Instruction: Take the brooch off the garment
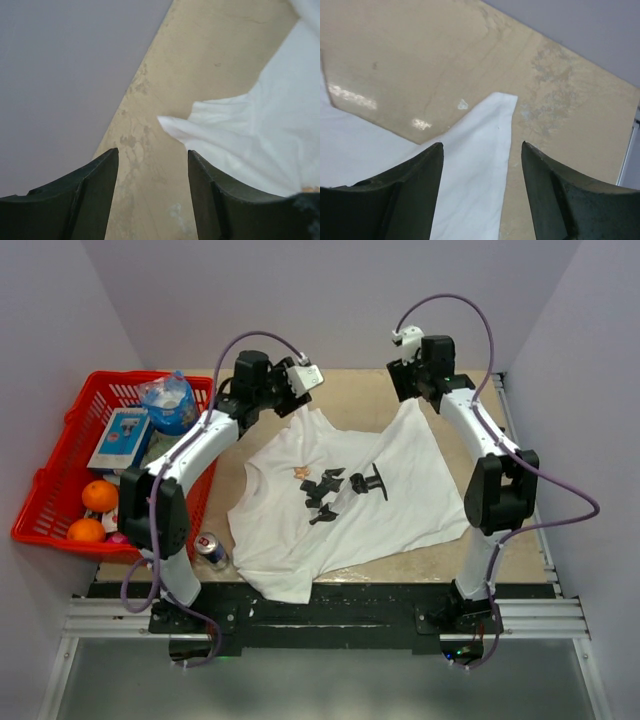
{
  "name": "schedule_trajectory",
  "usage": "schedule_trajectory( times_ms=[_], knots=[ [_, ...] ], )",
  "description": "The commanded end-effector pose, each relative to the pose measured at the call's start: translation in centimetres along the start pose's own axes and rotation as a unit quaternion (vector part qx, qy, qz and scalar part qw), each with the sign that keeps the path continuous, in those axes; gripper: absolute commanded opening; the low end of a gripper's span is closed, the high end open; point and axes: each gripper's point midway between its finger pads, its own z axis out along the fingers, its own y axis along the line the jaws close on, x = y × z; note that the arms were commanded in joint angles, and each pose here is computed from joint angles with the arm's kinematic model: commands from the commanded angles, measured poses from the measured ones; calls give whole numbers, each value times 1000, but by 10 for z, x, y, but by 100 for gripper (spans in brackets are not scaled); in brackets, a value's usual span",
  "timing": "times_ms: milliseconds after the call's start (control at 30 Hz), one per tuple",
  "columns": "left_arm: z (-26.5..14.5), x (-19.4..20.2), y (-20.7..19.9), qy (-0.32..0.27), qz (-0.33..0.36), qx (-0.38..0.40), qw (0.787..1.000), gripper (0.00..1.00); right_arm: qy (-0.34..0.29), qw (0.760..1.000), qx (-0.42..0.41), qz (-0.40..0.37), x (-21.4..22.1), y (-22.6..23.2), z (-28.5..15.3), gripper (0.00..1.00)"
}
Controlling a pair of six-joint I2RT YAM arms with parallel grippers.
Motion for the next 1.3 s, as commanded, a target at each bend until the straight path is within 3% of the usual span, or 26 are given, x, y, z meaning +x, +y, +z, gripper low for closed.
schedule_trajectory(
  times_ms=[0,200,300,667,1000,1267],
  knots=[
    [-36,9,-69,-1,-37,138,990,61,-36,997,-74,-8,-21,28,-22,63],
    [-36,51,-126,95,-151,239,954,42,-29,990,-141,-8,-14,61,-15,56],
    [-34,74,-145,134,-185,249,941,39,-24,987,-157,-2,-12,73,-9,54],
    [-21,106,-172,189,-191,297,916,20,-26,983,-179,0,-17,95,-5,50],
    [-23,106,-184,192,-210,319,904,22,18,983,-182,-4,20,103,9,50],
    [-15,109,-201,200,-211,330,898,18,28,983,-183,0,29,105,9,50]
  ],
)
